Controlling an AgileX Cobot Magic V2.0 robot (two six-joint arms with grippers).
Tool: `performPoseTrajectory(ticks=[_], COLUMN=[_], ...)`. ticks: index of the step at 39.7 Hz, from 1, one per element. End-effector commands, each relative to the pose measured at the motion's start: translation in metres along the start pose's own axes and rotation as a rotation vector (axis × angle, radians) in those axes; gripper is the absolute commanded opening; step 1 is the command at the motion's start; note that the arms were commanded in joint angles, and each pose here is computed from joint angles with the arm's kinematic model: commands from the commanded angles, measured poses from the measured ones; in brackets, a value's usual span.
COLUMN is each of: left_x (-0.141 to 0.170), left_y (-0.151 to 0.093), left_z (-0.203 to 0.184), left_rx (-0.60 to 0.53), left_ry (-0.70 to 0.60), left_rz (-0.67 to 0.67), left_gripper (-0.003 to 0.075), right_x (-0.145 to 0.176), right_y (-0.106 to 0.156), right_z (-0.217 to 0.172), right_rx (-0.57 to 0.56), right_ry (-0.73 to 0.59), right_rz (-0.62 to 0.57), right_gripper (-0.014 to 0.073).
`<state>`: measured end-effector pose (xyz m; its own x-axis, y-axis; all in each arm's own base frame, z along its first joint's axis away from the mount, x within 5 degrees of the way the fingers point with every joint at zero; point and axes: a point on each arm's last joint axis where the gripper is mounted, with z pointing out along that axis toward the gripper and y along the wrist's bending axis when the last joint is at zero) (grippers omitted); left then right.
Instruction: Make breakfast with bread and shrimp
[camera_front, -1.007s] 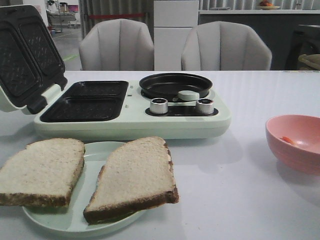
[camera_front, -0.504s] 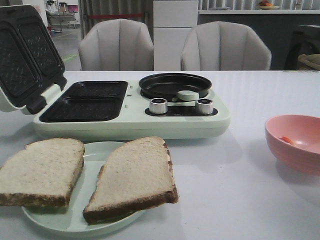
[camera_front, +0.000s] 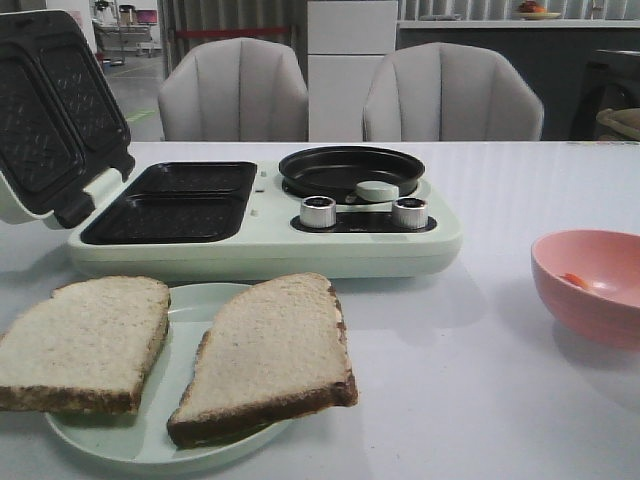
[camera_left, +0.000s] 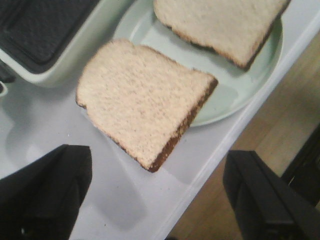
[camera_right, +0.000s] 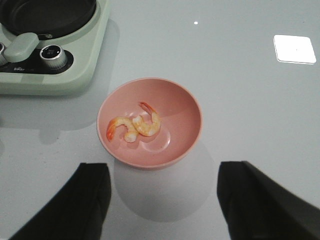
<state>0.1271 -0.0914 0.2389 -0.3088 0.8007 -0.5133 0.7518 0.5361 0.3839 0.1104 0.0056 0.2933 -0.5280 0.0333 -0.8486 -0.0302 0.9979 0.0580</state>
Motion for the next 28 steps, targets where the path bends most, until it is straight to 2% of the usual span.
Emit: performPoseTrajectory(ticks=[1,12,28], left_x=[-0.013,-0.016,-0.011], left_y=[0.000,-0.019,-0.023], left_z=[0.010,0.055,0.096], left_rx=[-0.070,-0.200,-0.317], left_ry=[-0.009,0.155,0.274], left_rz=[0.069,0.335,0.436], left_gripper=[0.0582,0.0582,0.0581], right_x=[-0.016,-0.016,-0.016], right_y=[0.000,0.000,0.000], right_z=[-0.004,-0.004,-0.004], right_rx=[0.008,0.008,0.008], right_ry=[-0.091,-0.091,-0.091], right_rz=[-0.013,-0.013,-0.013], right_gripper=[0.0558,0.0558,0.0558])
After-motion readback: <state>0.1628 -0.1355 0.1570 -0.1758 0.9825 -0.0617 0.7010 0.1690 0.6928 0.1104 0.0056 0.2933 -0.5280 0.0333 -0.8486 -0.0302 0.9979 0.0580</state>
